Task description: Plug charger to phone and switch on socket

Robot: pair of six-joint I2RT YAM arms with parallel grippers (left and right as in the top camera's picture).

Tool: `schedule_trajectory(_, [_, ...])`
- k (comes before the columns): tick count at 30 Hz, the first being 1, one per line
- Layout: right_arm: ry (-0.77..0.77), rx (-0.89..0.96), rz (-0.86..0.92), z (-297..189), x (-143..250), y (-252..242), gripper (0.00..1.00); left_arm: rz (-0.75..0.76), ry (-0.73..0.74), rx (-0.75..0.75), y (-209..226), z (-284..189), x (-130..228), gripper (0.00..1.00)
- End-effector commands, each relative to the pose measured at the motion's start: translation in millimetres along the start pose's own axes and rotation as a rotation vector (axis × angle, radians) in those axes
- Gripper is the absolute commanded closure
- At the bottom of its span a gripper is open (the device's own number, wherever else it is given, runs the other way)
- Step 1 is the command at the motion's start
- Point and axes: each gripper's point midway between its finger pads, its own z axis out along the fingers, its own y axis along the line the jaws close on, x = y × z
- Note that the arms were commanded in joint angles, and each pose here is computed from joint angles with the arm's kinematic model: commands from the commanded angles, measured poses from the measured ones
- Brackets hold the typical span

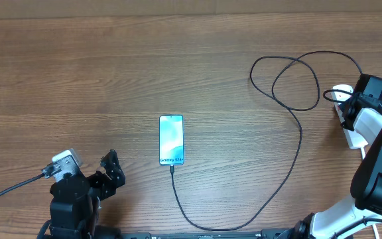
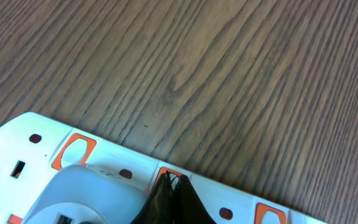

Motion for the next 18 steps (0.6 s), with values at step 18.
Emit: schedule_trajectory(18, [0.15,-0.208,-0.028,-4,34,39,0.96,-0.006,-0.002,-0.02,4,2,1,0.0])
